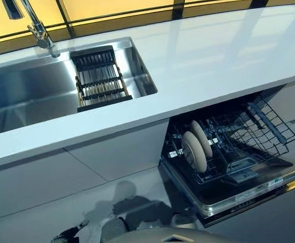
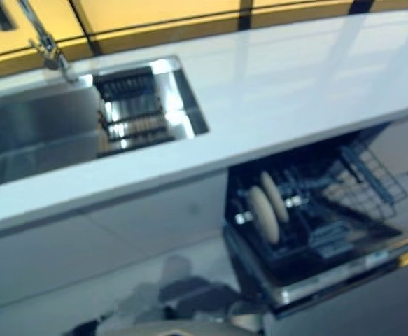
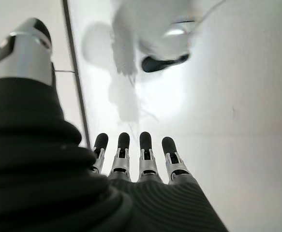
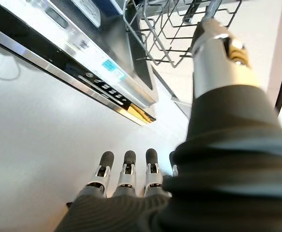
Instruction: Take plates into dishwasher
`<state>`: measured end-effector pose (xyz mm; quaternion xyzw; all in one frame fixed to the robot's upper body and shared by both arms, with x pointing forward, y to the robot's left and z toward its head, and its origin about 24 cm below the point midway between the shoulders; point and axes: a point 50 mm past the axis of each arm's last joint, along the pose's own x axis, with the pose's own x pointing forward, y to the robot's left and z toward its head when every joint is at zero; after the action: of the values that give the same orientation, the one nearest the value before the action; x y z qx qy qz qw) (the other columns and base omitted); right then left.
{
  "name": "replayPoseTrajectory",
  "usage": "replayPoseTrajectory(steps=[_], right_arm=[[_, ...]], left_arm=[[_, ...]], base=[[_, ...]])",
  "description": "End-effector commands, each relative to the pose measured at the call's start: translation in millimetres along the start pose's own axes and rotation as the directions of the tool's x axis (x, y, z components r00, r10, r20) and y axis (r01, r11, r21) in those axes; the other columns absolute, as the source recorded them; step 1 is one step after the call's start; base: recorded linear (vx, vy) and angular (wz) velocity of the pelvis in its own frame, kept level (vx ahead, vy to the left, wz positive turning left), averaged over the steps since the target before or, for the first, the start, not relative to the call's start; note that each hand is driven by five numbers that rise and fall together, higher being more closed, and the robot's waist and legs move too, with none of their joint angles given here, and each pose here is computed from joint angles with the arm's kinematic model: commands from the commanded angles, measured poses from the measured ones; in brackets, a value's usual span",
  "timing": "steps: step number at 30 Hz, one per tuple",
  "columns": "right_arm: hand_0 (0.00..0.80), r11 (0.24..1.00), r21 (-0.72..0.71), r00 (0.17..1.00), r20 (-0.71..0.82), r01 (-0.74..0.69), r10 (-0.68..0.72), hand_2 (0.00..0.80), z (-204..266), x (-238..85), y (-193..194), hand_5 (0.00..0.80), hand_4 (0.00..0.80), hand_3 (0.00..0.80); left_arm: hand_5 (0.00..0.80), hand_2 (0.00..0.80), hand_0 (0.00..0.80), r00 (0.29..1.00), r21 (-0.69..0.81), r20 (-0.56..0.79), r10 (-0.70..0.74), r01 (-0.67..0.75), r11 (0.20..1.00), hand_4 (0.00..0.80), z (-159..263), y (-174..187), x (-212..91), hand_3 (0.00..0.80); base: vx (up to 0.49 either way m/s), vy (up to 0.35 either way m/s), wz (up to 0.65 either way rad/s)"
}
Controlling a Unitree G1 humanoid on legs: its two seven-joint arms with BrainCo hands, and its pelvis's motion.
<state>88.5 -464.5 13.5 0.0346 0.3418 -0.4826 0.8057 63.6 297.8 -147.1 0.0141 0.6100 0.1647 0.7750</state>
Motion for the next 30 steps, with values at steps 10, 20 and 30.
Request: replayPoseTrajectory(steps=[10, 20, 30], right_arm=[[0.000, 0.928, 0.331, 0.948, -0.201, -0.171, 0.247, 0.000, -87, 2, 56, 0.000, 0.000, 0.000], [0.000, 0.942, 0.316, 0.928, -0.303, -0.116, 0.216, 0.000, -124, -4, 24, 0.000, 0.000, 0.000], [0.000, 0.962, 0.252, 0.868, -0.450, -0.105, 0.212, 0.000, -175, -22, 37, 0.000, 0.000, 0.000]], left_arm=[[0.000, 0.000, 0.000, 0.999, -0.431, 0.041, -0.036, 0.050, 0.901, 0.000, 42, -20, 2, 0.000], [0.000, 0.000, 0.000, 0.999, -0.451, 0.027, 0.036, -0.020, 0.892, 0.000, 33, 3, 0, 0.000], [0.000, 0.000, 0.000, 0.997, -0.525, -0.027, 0.067, -0.072, 0.848, 0.000, 17, 24, -3, 0.000]], base=[[-0.232, 0.111, 0.27], [-0.080, 0.111, 0.01], [-0.227, -0.160, -0.17]])
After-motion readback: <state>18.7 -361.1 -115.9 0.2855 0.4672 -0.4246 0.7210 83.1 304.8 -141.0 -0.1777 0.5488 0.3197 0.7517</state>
